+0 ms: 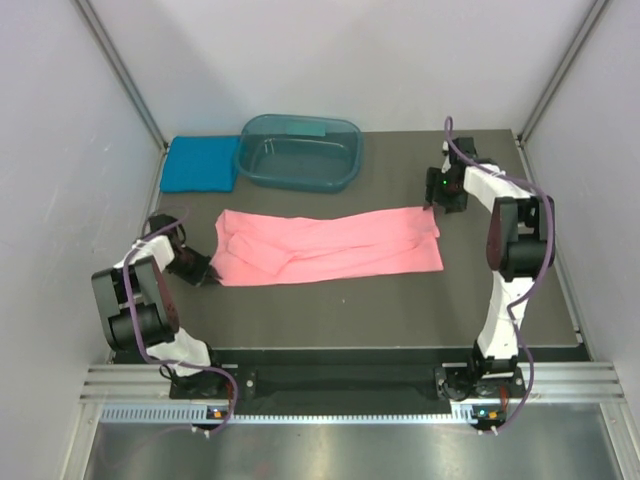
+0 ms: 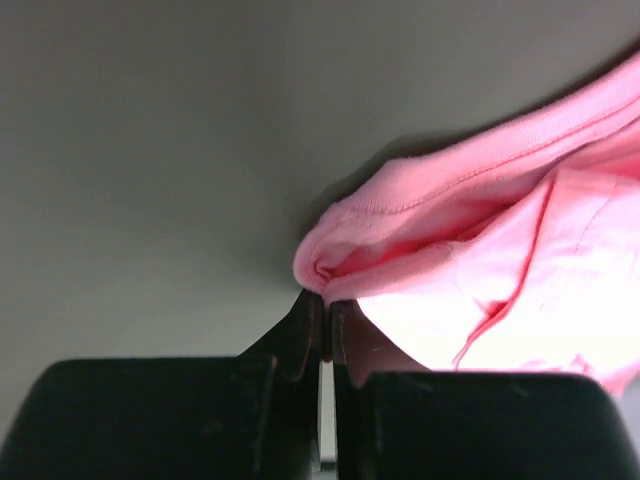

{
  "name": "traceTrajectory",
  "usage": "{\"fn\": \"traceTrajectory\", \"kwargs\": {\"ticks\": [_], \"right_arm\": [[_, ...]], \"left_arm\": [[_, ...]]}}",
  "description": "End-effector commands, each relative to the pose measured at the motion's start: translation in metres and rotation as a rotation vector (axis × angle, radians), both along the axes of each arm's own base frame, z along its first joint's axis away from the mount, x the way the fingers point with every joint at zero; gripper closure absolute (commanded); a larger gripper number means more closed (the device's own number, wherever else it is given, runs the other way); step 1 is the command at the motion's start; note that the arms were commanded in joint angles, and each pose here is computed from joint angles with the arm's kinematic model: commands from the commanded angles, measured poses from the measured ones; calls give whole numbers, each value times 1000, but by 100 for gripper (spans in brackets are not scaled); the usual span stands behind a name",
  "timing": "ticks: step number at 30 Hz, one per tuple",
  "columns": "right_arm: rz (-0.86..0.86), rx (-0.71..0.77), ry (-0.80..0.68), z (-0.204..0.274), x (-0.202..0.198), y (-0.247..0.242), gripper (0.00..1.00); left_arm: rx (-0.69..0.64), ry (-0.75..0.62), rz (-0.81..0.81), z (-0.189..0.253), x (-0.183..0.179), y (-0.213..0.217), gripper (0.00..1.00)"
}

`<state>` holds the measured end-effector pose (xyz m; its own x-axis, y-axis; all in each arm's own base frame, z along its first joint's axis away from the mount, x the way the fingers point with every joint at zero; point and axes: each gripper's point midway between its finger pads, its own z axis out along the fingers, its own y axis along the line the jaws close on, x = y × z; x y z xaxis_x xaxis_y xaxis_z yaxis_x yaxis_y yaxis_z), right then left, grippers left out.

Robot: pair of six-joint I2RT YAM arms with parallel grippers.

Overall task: Fold and stack the t-shirts
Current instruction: Fold the tshirt

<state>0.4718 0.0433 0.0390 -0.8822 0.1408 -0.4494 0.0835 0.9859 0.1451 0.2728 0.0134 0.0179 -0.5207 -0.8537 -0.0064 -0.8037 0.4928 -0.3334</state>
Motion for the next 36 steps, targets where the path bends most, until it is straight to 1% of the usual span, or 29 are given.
{"fn": "traceTrajectory", "kwargs": {"ticks": [1, 2, 4, 5, 6, 7, 8, 10, 12, 14, 16, 18, 19, 20, 21, 22, 23, 24, 25, 27, 28, 29, 30, 31, 32, 33, 34, 35, 36], "right_arm": [[16, -23, -51, 43, -14, 12, 35], [37, -20, -54, 45, -18, 20, 34], [75, -13, -76, 56, -22, 30, 34], [113, -2, -77, 57, -26, 43, 33], [152, 7, -85, 60, -27, 53, 33], [186, 21, -99, 64, -27, 63, 33], [235, 38, -98, 65, -30, 79, 32], [265, 37, -106, 68, -28, 90, 32], [291, 56, -104, 67, -28, 100, 31], [295, 52, -105, 66, -25, 101, 31], [319, 36, -113, 64, -18, 98, 30], [324, 36, -114, 61, -12, 96, 31], [321, 39, -118, 60, -5, 96, 31], [317, 46, -121, 60, -2, 97, 31], [314, 49, -122, 60, 0, 99, 31], [311, 52, -124, 59, 4, 100, 31], [309, 52, -130, 59, 5, 100, 32], [304, 53, -143, 60, 8, 100, 32], [295, 53, -145, 61, 9, 99, 32], [247, 61, -142, 61, 10, 91, 32], [233, 70, -134, 60, 7, 88, 33], [202, 79, -129, 61, 7, 79, 34], [161, 97, -129, 67, 4, 74, 34], [125, 102, -94, 59, -6, 67, 34], [64, 97, -84, 58, -9, 50, 35], [6, 112, -58, 58, -21, 42, 35], [-41, 106, -31, 56, -30, 31, 35], [-101, 104, -10, 55, -37, 15, 36], [-162, 107, 13, 56, -49, 7, 36]], "left_arm": [[189, 47, 27, 3, -3, 58, 100], [228, 34, 27, 10, 5, 71, 100], [264, 40, 40, 14, 10, 83, 100], [274, 13, 43, 20, 20, 88, 97], [273, -1, 43, 22, 26, 89, 91], [264, -6, 39, 22, 31, 89, 69], [250, -34, 42, 27, 40, 89, 61], [237, -60, 38, 32, 46, 86, 52], [266, -69, 31, 39, 45, 84, 34], [299, -108, 2, 56, 43, 75, 29], [311, -170, -27, 76, 41, 62, 30], [297, -198, -96, 85, 39, 32, 34], [290, -208, -179, 87, 40, 3, 36], [277, -219, -203, 88, 41, -14, 37], [263, -264, -240, 96, 42, -33, 38], [259, -329, -256, 103, 50, -47, 38], [236, -375, -364, 107, 46, -90, 38], [209, -420, -385, 114, 47, -110, 38], [149, -517, -490, 126, 51, -155, 39], [127, -531, -611, 123, 50, -197, 38], [116, -594, -722, 138, 45, -238, 38], [132, -613, -792, 140, 42, -257, 38], [144, -609, -856, 131, 41, -278, 38], [129, -678, -959, 147, 28, -318, 38], [194, -712, -998, 148, 31, -329, 39], [213, -699, -1050, 135, 27, -347, 39], [200, -746, -1103, 146, 19, -375, 39], [209, -753, -1125, 144, 18, -387, 39], [215, -717, -1159, 124, 17, -400, 39]]}}
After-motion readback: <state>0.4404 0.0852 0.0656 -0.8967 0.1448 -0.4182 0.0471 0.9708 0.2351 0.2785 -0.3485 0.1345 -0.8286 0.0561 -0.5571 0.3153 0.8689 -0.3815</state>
